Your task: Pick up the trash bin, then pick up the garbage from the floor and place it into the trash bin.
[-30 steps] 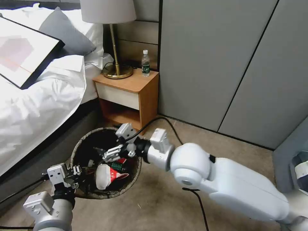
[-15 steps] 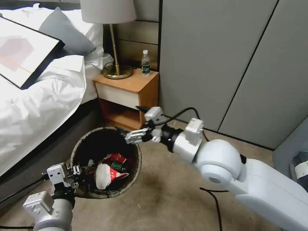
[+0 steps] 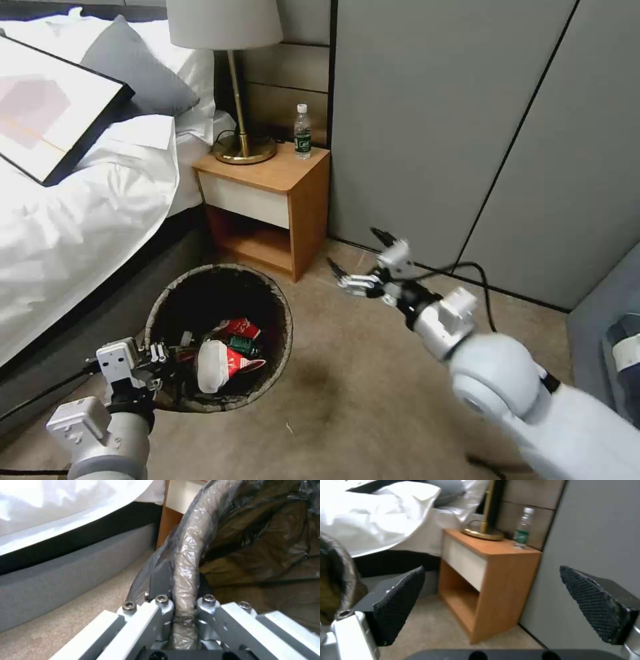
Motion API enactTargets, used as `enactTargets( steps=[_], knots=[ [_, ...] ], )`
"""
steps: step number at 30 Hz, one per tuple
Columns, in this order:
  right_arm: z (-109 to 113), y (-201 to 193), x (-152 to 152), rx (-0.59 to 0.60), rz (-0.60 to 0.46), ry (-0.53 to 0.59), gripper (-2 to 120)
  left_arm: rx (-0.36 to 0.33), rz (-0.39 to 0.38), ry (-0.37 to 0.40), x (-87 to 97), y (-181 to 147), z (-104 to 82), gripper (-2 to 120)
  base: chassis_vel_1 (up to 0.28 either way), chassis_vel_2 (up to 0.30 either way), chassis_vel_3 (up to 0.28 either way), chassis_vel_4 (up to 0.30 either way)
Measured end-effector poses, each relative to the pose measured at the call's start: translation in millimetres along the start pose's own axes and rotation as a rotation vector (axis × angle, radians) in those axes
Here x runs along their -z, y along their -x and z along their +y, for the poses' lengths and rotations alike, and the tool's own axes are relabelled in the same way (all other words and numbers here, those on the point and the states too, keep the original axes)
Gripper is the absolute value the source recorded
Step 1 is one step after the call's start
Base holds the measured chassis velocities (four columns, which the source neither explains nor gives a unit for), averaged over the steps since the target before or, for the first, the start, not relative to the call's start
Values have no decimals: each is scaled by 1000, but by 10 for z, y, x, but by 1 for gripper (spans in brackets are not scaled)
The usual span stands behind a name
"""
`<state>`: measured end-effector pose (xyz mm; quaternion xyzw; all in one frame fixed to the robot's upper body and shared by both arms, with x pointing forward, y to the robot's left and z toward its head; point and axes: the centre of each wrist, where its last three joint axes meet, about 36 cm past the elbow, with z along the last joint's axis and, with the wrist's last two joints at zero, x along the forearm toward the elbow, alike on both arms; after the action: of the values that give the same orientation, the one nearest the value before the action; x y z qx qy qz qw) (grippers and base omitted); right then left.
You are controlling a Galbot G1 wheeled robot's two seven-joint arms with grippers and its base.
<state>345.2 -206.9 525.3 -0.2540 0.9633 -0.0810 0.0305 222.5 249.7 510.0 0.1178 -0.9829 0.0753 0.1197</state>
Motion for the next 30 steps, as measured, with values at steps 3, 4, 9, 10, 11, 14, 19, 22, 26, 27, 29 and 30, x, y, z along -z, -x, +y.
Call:
enactTargets(
  steps=[3,4,9,10,11,14,19,22,26,27,29,30],
  knots=[
    [12,-68,-36,-24,2,7,100,-1,0,-2,-1,0,-5,3,0,0,0,0],
    [33,-143,-85,-52,1,7,100,-2,0,-4,-2,0,-10,3,0,0,0,0],
    [161,-381,-215,-134,0,29,100,-4,-2,3,2,3,-7,3,0,0,0,0],
    [186,-435,-230,-151,-1,33,100,-4,-3,7,4,4,-2,3,0,0,0,0],
    [217,-541,-253,-195,-8,39,100,-6,-3,12,6,4,5,3,0,0,0,0],
    [238,-645,-274,-240,-15,30,100,-8,-2,17,6,4,8,3,0,0,0,0],
    [343,-799,-319,-289,-10,34,100,-14,0,23,9,5,10,3,0,0,0,0],
    [423,-854,-347,-310,-7,39,100,-17,1,25,10,6,10,3,0,0,0,0],
    [458,-860,-385,-314,-13,31,100,-19,5,25,8,5,11,3,0,0,0,0],
    [458,-854,-386,-314,-14,32,100,-18,7,25,6,3,11,3,0,0,0,0],
    [452,-844,-384,-314,-18,32,100,-18,7,25,6,3,11,3,0,0,0,0],
    [442,-834,-382,-313,-21,30,100,-17,9,24,4,1,12,3,0,0,0,0]
  ],
)
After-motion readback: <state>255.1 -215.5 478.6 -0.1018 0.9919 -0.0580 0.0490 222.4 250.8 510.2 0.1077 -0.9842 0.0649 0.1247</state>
